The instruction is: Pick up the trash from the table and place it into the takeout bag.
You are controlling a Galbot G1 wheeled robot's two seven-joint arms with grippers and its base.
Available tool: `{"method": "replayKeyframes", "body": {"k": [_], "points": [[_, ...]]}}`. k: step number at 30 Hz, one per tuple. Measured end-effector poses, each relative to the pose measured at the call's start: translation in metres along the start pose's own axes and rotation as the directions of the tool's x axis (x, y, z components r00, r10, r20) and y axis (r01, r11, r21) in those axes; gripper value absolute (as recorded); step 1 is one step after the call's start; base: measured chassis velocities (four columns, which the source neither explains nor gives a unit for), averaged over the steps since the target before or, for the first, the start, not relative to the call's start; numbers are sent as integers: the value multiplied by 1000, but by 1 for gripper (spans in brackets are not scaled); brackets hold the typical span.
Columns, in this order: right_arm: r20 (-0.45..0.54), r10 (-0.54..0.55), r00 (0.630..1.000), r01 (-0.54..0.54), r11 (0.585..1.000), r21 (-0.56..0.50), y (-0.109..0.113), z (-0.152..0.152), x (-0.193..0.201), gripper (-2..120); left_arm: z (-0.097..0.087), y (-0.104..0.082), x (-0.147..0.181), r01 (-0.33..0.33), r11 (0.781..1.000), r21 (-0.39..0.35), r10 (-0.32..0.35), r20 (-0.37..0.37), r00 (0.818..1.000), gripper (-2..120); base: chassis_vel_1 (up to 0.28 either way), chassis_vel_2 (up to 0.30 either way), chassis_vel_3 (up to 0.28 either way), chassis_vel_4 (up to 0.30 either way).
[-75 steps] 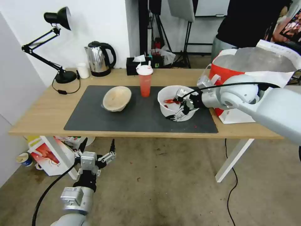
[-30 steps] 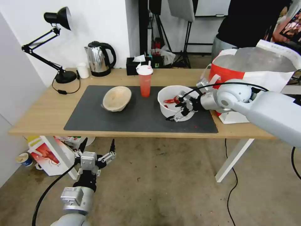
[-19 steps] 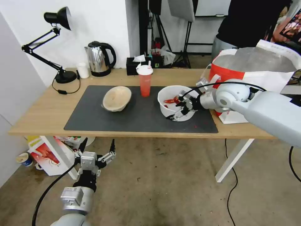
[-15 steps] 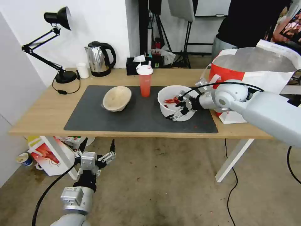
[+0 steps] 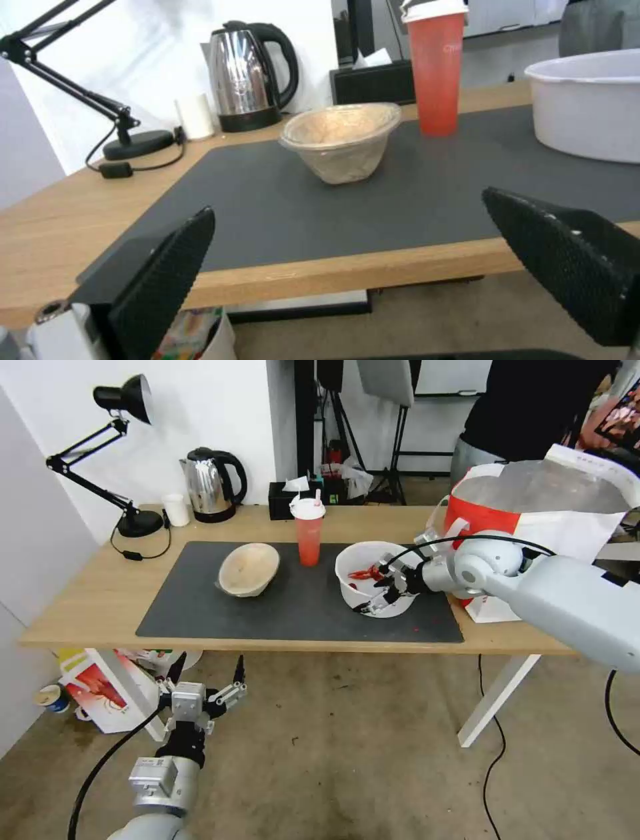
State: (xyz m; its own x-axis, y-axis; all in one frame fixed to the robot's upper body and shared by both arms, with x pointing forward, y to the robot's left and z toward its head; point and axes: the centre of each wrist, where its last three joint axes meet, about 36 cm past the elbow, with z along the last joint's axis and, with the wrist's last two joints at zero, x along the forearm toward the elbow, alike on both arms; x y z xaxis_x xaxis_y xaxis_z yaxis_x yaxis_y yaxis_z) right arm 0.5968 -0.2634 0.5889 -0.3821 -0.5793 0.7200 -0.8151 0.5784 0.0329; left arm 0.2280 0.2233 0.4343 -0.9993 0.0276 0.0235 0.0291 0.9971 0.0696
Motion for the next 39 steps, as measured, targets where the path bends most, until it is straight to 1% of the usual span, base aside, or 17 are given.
{"method": "replayKeyframes", "body": {"k": [8, 10, 11, 14, 15, 17, 18, 21, 22, 24, 26, 28, 29, 32, 34, 36, 39], "points": [[-6, -2, 1000, 2, 1000, -27, -6, 7, -8, 100, 0, 0, 0, 0, 1000, 0, 0, 0, 1000, 100, 0, 0, 0, 0], [-9, -2, 1000, 2, 999, -35, -8, 9, -11, 94, 0, 0, 0, 0, 1000, 0, 0, 0, 1000, 100, 0, 0, 0, 0], [-9, -2, 1000, 2, 999, -35, -8, 9, -11, 94, 0, 0, 0, 0, 1000, 0, 0, 0, 1000, 100, 0, 0, 0, 0], [-12, -4, 1000, 3, 999, -40, -9, 9, -15, 81, 0, 0, 0, 0, 1000, 0, 0, 0, 1000, 100, 0, 0, 0, 0], [-12, -4, 1000, 3, 999, -40, -9, 9, -15, 81, 0, 0, 0, 0, 1000, 0, 0, 0, 1000, 100, 0, 0, 0, 0], [-15, -4, 1000, 3, 999, -42, -9, 9, -18, 72, 0, 0, 0, 0, 1000, 0, 0, 0, 1000, 100, 0, 0, 0, 0], [-15, -4, 1000, 3, 999, -42, -9, 9, -18, 72, 0, 0, 0, 0, 1000, 0, 0, 0, 1000, 100, 0, 0, 0, 0], [-18, -5, 1000, 4, 999, -40, -8, 9, -20, 56, 0, 0, 0, 0, 1000, 0, 0, 0, 1000, 100, 0, 0, 0, 0], [-18, -5, 1000, 4, 999, -40, -8, 9, -20, 56, 0, 0, 0, 0, 1000, 0, 0, 0, 1000, 100, 0, 0, 0, 0], [-18, -4, 1000, 3, 999, -39, -8, 8, -20, 45, 0, 0, 0, 0, 1000, 0, 0, 0, 1000, 100, 0, 0, 0, 0], [-18, -2, 1000, 2, 999, -38, -8, 8, -20, 43, 0, 0, 0, 0, 1000, 0, 0, 0, 1000, 100, 0, 0, 0, 0], [-18, 4, 1000, -5, 999, -37, -9, 8, -18, 31, 0, 0, 0, 0, 1000, 0, 0, 0, 1000, 100, 0, 0, 0, 0], [-18, 4, 1000, -5, 999, -37, -9, 8, -18, 31, 0, 0, 0, 0, 1000, 0, 0, 0, 1000, 100, 0, 0, 0, 0], [-19, 14, 1000, -14, 999, -36, -8, 9, -15, 16, 0, 0, 0, 0, 1000, 0, 0, 0, 1000, 100, 0, 0, 0, 0], [-19, 16, 1000, -17, 999, -36, -8, 10, -15, 13, 0, 0, 0, 0, 1000, 0, 0, 0, 1000, 100, 0, 0, 0, 0], [-19, 23, 1000, -24, 999, -36, -9, 10, -13, 2, 0, 0, 0, 0, 1000, 0, 0, 0, 1000, 100, 0, 0, 0, 0], [-19, 26, 999, -27, 999, -35, -8, 10, -12, 0, 0, 0, 0, 0, 1000, 0, 0, 0, 1000, 100, 0, 0, 0, 0]]}}
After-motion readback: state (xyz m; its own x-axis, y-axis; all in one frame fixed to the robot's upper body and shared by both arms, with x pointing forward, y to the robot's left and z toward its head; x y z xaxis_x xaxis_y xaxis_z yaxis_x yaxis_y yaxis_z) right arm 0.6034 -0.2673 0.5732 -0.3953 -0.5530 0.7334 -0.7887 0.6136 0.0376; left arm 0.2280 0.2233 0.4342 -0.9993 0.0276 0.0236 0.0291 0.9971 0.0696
